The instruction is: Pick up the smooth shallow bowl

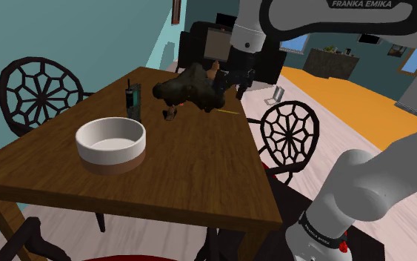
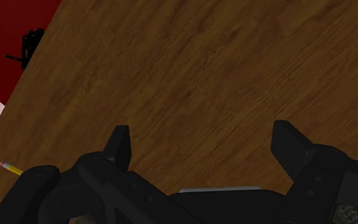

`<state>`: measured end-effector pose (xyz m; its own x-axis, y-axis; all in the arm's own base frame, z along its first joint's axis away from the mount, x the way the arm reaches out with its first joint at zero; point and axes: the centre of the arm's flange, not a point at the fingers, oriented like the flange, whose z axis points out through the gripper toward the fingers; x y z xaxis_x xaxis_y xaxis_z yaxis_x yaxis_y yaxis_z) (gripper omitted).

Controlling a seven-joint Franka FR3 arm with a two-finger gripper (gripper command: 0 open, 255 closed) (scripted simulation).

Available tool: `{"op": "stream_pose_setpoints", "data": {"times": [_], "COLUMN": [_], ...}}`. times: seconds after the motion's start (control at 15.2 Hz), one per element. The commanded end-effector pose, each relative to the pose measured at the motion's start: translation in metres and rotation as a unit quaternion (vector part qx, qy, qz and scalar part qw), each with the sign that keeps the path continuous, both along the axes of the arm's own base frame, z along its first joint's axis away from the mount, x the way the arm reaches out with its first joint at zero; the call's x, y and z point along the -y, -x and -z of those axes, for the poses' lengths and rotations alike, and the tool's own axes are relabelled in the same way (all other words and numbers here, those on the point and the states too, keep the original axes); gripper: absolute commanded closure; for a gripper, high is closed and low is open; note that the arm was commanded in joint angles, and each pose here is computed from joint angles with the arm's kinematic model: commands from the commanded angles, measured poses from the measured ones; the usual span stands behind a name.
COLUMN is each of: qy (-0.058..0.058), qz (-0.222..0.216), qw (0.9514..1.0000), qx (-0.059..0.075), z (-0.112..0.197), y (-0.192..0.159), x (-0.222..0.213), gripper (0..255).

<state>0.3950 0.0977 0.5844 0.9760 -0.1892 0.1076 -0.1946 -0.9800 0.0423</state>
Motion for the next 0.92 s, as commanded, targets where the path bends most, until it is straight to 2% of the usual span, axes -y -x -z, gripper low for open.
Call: {"op": "stream_pose_setpoints", "data": {"times": [0.0, 0.86], "qy": [-0.002, -0.012], "qz": [0.001, 0.008], "qw": [1.0, 0.9999], "qx": [-0.001, -0.005], "z": [0.008, 0.052], "y": [-0.012, -0.098], "x": [-0.022, -0.161], "gripper": [0, 0]}}
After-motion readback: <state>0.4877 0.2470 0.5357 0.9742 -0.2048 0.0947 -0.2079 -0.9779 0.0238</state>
